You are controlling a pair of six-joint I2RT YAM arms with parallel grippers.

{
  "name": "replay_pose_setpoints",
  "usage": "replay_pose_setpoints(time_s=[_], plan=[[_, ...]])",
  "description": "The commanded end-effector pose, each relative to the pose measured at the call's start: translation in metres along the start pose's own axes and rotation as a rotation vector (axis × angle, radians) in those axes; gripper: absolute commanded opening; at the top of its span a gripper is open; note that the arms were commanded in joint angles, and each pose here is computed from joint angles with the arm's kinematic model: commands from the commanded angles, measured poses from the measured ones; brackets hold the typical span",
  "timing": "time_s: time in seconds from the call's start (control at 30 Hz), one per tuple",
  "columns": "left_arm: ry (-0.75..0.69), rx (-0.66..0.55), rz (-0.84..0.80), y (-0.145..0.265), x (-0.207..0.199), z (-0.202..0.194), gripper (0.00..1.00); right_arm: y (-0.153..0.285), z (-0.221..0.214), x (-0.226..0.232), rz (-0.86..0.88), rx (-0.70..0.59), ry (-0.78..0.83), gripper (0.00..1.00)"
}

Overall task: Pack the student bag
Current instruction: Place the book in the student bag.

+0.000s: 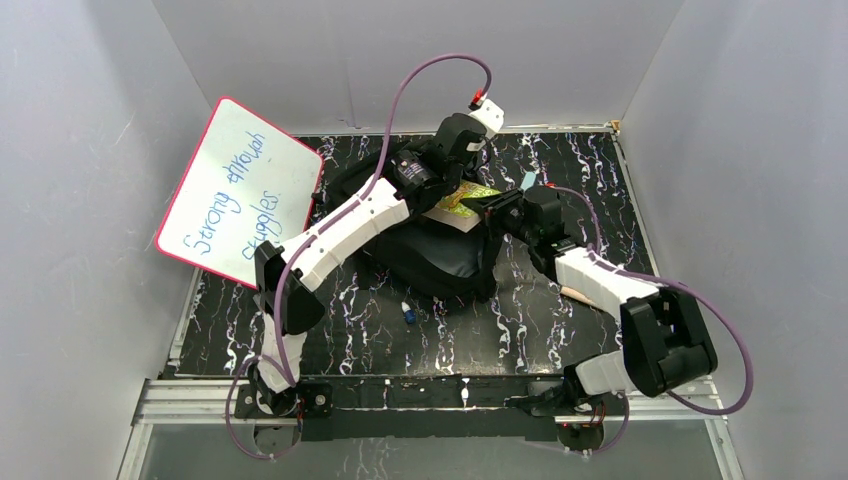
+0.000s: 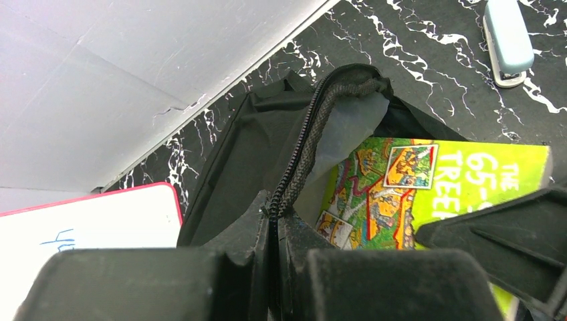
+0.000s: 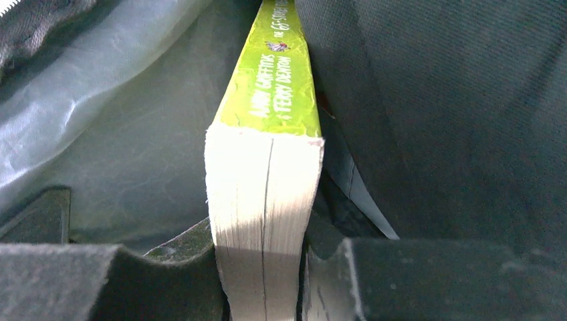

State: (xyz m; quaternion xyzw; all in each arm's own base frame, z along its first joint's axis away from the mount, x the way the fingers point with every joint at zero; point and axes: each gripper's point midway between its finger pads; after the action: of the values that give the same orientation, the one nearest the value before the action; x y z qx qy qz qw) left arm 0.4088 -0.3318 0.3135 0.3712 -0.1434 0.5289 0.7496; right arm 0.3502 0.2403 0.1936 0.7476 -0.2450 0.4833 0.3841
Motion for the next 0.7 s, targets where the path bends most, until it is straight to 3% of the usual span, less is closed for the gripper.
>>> replay_pose_setpoints(time_s=[0.0, 0.67], plan=[[0.086, -0.103, 0.036, 0.034, 0.036, 0.028, 0.00, 0.000, -0.017, 0.080, 0.248, 0.059, 0.029, 0.00], [0.054, -0.127, 0.009, 0.050, 0.027, 0.041, 0.00, -0.115, -0.035, 0.062, 0.228, 0.071, -0.029, 0.00]])
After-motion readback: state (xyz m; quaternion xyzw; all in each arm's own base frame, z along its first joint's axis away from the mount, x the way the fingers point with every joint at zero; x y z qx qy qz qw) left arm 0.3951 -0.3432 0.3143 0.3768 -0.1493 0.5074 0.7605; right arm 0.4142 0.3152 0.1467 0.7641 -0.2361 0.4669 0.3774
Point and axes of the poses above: each gripper's point midway between its finger pads, its own y axis back along the fingers, its own x axis along the line the jaws close on, z = x × y, and after that the axes turned 9 degrees about -y, right-handed
